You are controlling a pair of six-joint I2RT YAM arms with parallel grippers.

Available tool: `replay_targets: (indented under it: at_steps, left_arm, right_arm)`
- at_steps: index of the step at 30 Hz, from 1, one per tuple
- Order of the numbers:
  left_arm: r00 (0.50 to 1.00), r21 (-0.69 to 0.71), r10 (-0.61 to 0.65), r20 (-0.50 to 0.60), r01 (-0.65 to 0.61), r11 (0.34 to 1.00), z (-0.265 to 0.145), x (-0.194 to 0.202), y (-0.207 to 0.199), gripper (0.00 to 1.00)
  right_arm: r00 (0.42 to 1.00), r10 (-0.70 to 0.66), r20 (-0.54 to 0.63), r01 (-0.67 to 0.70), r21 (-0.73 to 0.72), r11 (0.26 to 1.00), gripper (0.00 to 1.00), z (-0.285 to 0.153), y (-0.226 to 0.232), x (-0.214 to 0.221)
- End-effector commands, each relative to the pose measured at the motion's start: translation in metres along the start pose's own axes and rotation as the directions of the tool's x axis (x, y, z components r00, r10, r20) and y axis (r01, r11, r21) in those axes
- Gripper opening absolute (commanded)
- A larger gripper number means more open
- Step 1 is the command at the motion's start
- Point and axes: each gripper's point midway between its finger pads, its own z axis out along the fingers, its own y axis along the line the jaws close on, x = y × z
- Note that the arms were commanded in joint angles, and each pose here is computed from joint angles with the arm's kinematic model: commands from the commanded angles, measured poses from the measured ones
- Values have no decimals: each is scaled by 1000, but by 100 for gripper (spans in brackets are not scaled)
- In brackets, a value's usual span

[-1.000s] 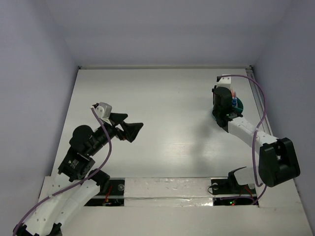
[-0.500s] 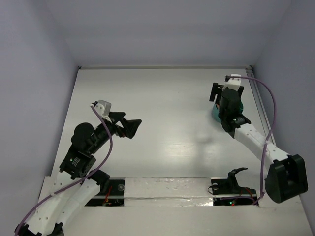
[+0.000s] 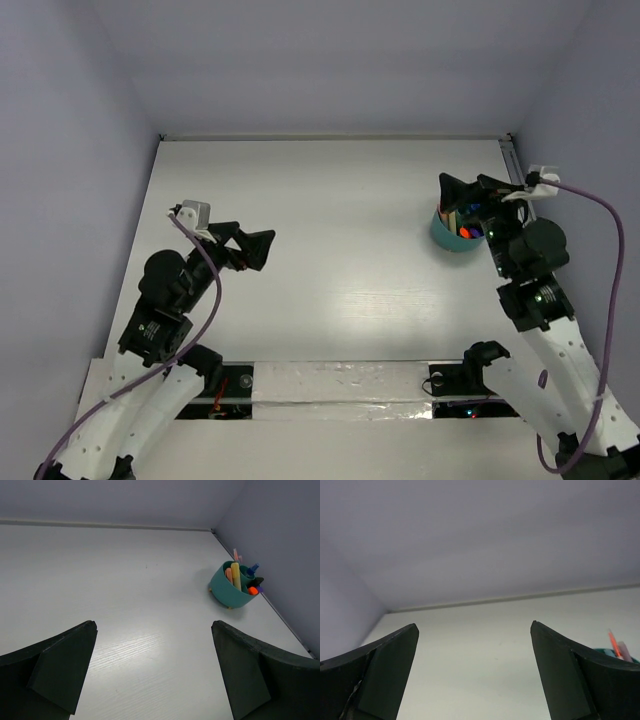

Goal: Sort the stationery into containers
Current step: Reset both arms

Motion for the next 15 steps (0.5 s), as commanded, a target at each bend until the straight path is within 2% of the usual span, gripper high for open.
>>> replay_targets:
  at_steps: [1,7,15]
  left_arm:
    - [989,4,-17,146,16,1000,-9,-50,-11,99]
    - [965,2,-21,261,21,1000,-31,-93,-21,99]
    - [912,-115,6,409,44,992,-67,-131,-6,99]
  right_arm:
    - [997,76,23,-72,-150,986,100,-25,33,-34]
    - [989,112,96,-91,-202,975,100,-66,41,-66]
    - [985,97,146,-72,-171,983,100,-97,30,-79]
